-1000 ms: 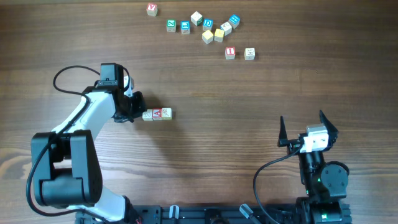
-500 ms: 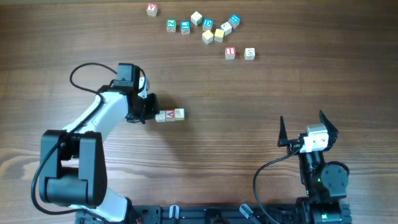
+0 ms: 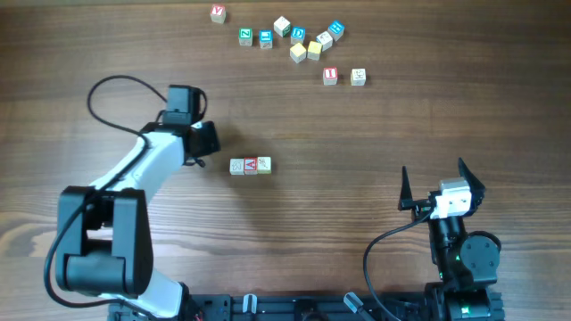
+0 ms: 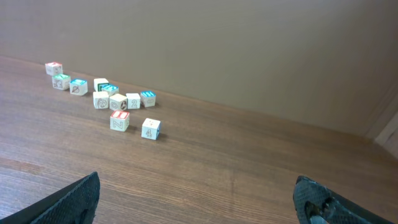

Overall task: Form a horizontal line
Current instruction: 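Lift and withdraw left gripper to the left of the row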

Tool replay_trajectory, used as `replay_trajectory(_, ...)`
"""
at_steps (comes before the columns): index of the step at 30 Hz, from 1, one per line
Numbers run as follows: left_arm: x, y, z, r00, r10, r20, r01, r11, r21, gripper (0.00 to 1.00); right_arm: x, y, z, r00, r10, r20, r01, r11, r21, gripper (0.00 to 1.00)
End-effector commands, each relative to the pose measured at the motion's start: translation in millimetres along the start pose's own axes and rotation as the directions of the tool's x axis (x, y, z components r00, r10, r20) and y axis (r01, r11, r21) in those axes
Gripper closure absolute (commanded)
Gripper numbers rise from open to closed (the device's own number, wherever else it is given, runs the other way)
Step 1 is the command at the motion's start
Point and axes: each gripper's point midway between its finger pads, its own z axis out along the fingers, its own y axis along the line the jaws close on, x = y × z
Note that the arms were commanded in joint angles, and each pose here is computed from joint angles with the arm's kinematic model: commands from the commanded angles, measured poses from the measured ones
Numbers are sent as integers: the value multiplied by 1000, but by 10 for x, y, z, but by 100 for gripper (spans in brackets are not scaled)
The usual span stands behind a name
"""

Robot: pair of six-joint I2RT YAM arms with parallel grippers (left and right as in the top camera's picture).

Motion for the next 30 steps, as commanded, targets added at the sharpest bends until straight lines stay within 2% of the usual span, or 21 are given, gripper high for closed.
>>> replay_trajectory(1,-295,540,-7,988,-127,88,134,988,-82,0,-14,-11,-2,1000,-5,7,5,1000,5,0)
replay_trajectory(6,-297,890,-13,973,-219,76,226,970,-94,0,-14,-11,-2,1000,-5,7,5,1000,5,0)
replay_trajectory(24,-297,890,-13,973,-219,76,226,970,-94,0,-14,-11,-2,1000,-6,7,6,1000,5,0)
replay_trajectory(27,-297,890,-13,973,-219,76,226,970,-94,0,-13,-36,-3,995,-103,4,102,995,20,0)
replay_trajectory(29,-297,890,-13,973,-219,76,226,970,-94,0,-40,21,-3,996,-84,20,84,996,-13,0)
replay_trajectory(30,-297,890,-13,973,-219,76,226,970,-94,0,-27,81,-4,999,-29,17,30,998,-48,0)
